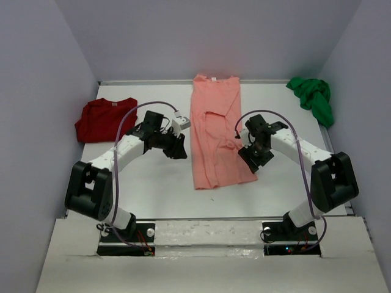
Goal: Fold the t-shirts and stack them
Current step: Fold the tshirt
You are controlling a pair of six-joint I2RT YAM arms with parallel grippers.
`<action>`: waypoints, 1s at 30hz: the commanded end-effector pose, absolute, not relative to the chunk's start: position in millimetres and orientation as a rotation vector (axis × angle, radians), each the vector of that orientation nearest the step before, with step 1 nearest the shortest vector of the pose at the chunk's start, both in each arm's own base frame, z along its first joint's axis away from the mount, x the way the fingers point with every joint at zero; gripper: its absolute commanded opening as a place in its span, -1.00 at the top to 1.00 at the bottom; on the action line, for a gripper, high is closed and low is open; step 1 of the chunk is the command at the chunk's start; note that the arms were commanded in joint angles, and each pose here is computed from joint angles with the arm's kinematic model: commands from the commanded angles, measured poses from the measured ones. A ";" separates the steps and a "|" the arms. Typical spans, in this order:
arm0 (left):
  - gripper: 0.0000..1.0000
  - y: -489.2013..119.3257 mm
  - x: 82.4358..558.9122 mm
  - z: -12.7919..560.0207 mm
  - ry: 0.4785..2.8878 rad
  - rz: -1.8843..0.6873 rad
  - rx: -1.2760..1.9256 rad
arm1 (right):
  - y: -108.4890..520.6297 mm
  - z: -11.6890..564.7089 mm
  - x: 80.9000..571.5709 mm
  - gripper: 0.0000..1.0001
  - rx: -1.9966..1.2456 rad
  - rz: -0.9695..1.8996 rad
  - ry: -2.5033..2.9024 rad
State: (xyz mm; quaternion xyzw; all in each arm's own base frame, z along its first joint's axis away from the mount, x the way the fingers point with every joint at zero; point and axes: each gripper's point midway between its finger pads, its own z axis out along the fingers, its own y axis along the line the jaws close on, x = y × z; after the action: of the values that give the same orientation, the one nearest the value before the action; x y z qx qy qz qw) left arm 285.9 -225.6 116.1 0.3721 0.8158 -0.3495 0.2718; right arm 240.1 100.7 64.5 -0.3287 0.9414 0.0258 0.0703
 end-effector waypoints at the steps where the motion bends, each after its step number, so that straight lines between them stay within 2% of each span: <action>1: 0.40 -229.8 272.4 158.8 2.019 -0.989 0.927 | 106.5 82.1 261.6 -0.21 -0.805 0.088 2.755; 2: 0.02 -227.0 265.3 162.6 1.999 -0.984 0.911 | 106.4 80.0 261.0 -0.20 -0.803 0.087 2.767; 3: -0.19 -221.8 251.7 145.3 2.033 -0.999 0.892 | 103.8 77.3 262.4 -0.19 -0.791 0.061 2.777; 6: -0.13 -223.5 237.8 165.8 1.910 -1.109 0.829 | 106.6 74.6 262.8 -0.18 -0.784 0.079 2.784; 13: -0.36 -223.7 215.3 158.4 1.951 -1.317 0.623 | 106.7 67.9 263.2 -0.16 -0.748 0.114 2.813; 16: -0.07 -226.2 218.8 130.4 2.090 -1.323 0.511 | 107.3 63.1 263.6 -0.16 -0.748 0.115 2.826; 17: 0.16 -227.0 219.8 123.3 2.123 -1.314 0.481 | 106.4 61.2 263.5 -0.15 -0.749 0.107 2.830; 25: 0.21 -244.0 192.0 75.5 2.369 -1.321 0.472 | 98.4 62.9 268.6 -0.15 -0.723 0.052 2.818; 30: 0.33 -245.3 182.0 57.2 2.458 -1.309 0.469 | 98.2 69.5 269.5 -0.15 -0.721 0.053 2.794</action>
State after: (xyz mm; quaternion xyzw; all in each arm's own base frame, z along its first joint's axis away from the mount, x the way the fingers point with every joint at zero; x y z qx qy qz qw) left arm 181.8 -242.0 58.0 0.1677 0.8545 -0.4623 0.1673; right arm 256.7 98.3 55.7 -0.2587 0.9618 0.0222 0.0865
